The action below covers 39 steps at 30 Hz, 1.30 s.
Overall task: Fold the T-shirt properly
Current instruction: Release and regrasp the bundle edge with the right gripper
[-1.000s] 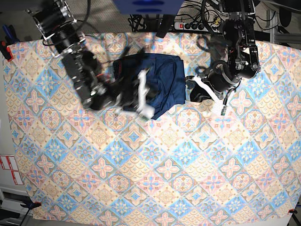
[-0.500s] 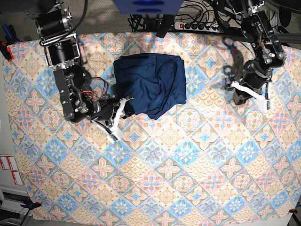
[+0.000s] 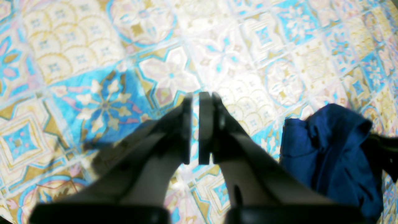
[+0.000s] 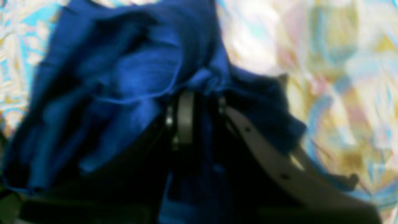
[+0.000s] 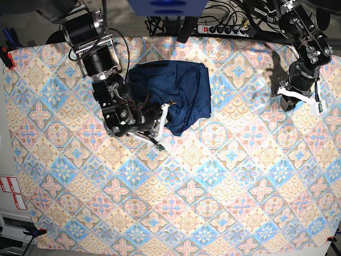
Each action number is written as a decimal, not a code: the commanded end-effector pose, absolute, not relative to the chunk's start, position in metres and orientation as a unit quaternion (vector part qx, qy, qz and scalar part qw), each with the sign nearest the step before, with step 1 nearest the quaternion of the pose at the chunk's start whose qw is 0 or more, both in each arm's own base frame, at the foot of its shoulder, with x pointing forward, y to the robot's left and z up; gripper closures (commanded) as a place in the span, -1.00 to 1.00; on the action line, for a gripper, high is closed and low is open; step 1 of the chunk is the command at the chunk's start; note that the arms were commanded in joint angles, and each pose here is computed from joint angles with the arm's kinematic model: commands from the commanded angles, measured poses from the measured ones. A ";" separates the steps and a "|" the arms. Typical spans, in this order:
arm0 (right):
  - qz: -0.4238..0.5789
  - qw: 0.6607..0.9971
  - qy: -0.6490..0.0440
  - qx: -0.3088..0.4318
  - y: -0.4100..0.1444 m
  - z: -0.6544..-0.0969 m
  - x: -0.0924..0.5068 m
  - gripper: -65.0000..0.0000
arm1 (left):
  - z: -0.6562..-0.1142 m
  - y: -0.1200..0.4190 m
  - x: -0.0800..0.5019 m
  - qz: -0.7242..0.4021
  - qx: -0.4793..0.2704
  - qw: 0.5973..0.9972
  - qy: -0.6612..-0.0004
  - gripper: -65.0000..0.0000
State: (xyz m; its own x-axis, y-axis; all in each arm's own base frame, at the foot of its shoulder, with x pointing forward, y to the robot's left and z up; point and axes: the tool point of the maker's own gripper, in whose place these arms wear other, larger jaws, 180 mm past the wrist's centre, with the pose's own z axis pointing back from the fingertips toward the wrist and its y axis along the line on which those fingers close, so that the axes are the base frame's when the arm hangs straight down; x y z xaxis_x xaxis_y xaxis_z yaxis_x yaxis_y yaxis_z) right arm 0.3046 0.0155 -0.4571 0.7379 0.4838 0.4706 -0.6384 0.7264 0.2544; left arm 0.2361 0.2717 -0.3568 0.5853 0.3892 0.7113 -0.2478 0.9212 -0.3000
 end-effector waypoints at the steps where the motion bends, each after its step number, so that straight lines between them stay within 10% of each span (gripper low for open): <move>1: 0.321 0.899 -0.206 0.215 0.029 -0.446 0.311 0.72 | -0.345 0.274 0.243 0.173 -0.083 0.878 -0.439 0.92; 23: 0.380 0.863 -0.219 0.250 0.096 -0.423 0.301 0.72 | -0.348 0.262 0.246 0.159 -0.096 0.881 -0.435 0.92; 39: 0.327 0.872 -0.305 0.198 0.018 -0.399 0.359 0.73 | -0.363 0.066 0.238 -0.130 -0.253 0.894 -0.346 0.92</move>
